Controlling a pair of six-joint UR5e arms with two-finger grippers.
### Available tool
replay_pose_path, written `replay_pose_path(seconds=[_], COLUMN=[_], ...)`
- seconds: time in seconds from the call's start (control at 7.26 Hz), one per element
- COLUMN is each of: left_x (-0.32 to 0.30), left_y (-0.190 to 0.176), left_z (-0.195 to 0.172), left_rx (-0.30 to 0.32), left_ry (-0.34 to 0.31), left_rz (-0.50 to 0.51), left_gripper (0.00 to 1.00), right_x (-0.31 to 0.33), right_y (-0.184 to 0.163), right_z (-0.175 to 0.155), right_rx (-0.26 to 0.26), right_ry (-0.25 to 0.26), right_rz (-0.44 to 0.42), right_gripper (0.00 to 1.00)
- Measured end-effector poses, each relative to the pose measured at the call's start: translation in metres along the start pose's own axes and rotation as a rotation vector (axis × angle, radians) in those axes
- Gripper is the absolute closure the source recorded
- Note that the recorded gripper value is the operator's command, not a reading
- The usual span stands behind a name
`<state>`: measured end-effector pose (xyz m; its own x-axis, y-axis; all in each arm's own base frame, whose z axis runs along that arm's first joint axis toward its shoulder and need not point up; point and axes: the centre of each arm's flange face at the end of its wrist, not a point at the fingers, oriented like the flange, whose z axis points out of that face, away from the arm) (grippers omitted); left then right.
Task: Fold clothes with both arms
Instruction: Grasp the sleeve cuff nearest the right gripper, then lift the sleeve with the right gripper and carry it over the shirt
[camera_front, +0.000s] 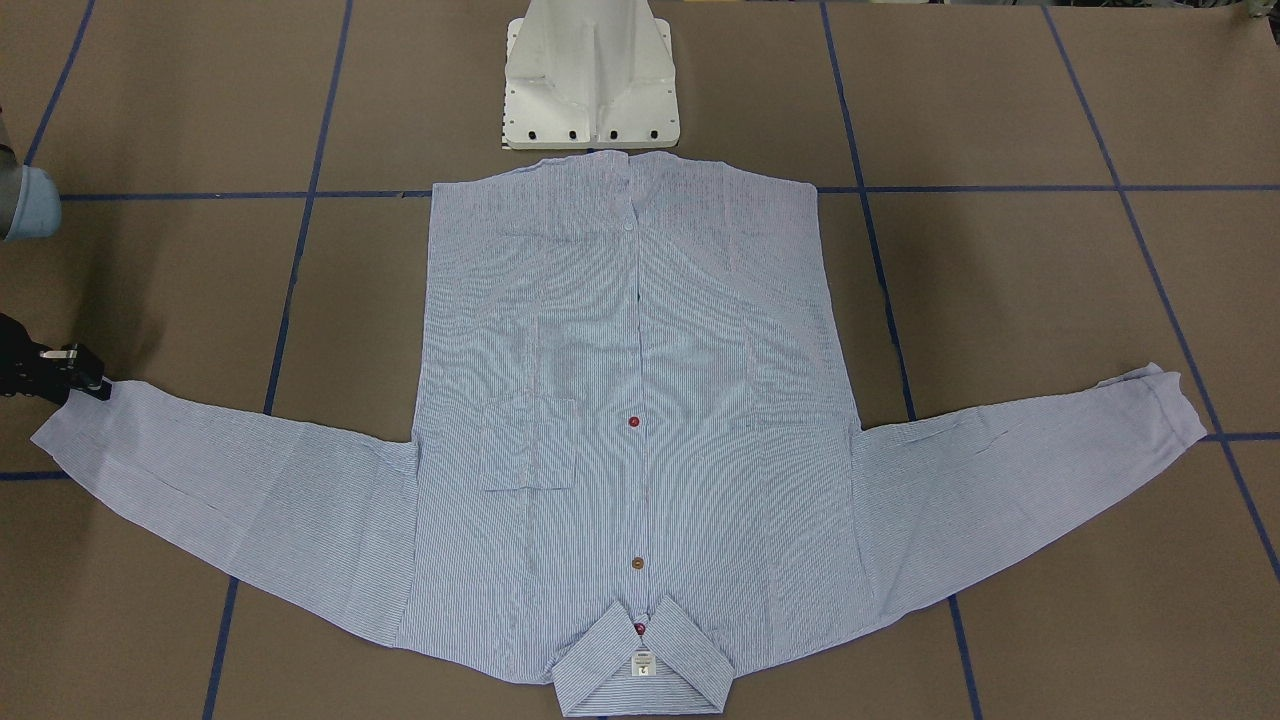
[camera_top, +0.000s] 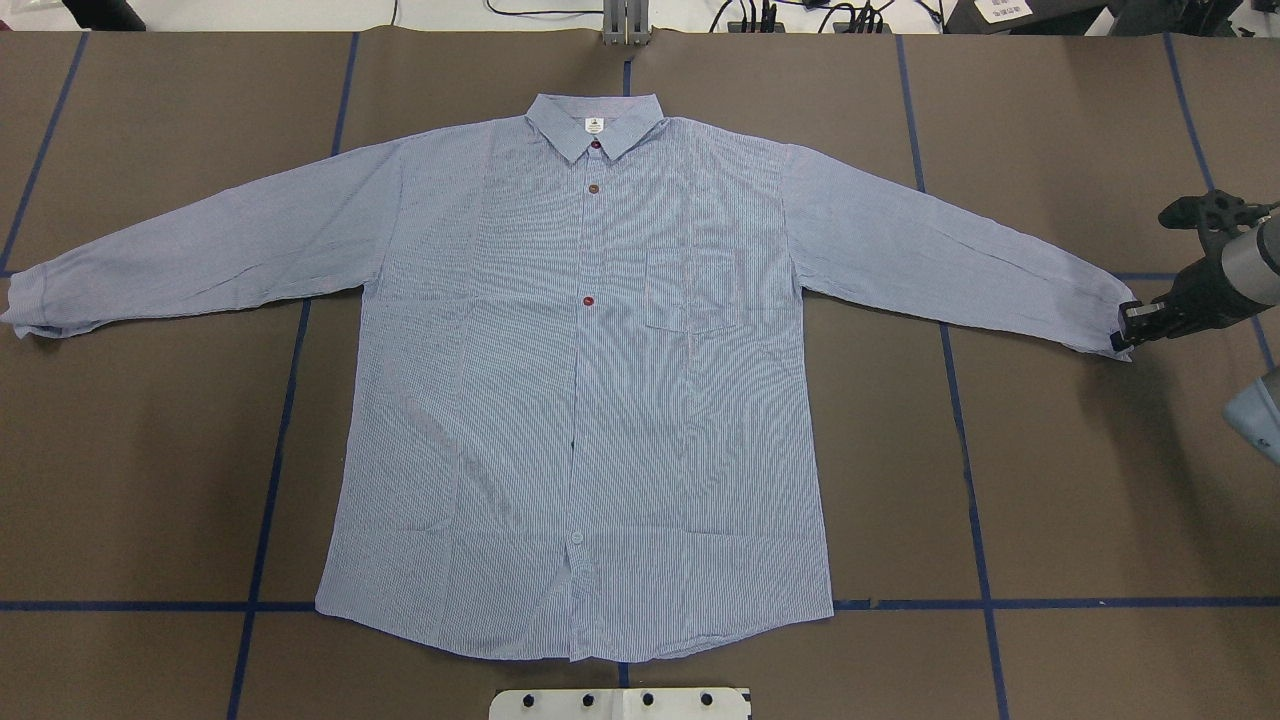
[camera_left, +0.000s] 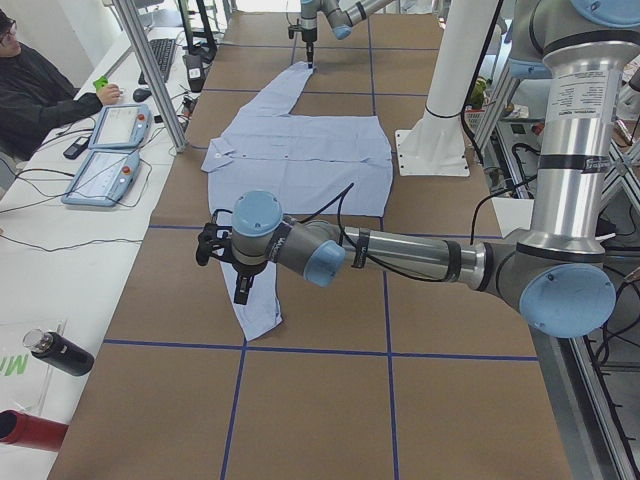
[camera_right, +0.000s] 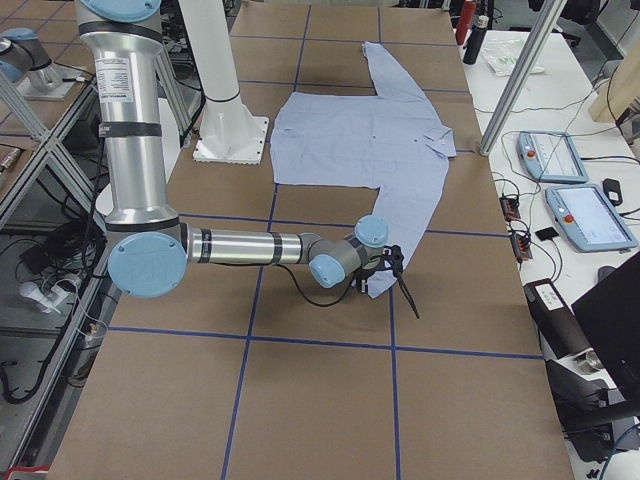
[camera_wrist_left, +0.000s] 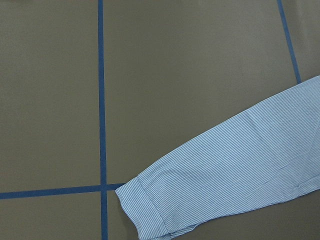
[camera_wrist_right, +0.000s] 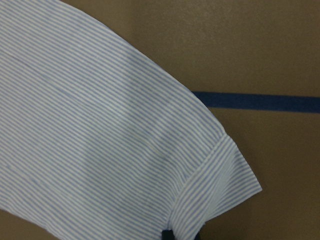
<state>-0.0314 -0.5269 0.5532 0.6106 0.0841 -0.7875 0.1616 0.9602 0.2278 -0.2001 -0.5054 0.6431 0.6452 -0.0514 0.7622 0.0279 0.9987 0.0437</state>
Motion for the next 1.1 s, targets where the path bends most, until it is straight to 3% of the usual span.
replay_pose_path(seconds=[0.28, 0.55, 0.83, 1.1], left_x=[0.0, 0.0, 0.0, 0.0], left_y=[0.0, 0.0, 0.0, -0.001], left_z=[0.0, 0.0, 0.0, 0.0], left_rx=[-0.001, -0.001, -0.001, -0.001], left_ry=[0.001, 0.001, 0.0, 0.0], left_rz=[-0.001, -0.001, -0.002, -0.001], left_gripper=[0.01, 0.01, 0.01, 0.01], right_x=[-0.011, -0.043, -0.09, -0.131], right_y=[-0.001, -0.002, -0.004, -0.025], right_z=[-0.011, -0.045, -0.101, -0.168], right_rx=[0.018, 0.075, 0.163, 0.223], right_ry=[-0.015, -0.058, -0.13, -0.248], right_rz=[-0.018, -0.058, -0.102, -0.16], right_gripper=[1.0, 1.0, 1.0, 1.0])
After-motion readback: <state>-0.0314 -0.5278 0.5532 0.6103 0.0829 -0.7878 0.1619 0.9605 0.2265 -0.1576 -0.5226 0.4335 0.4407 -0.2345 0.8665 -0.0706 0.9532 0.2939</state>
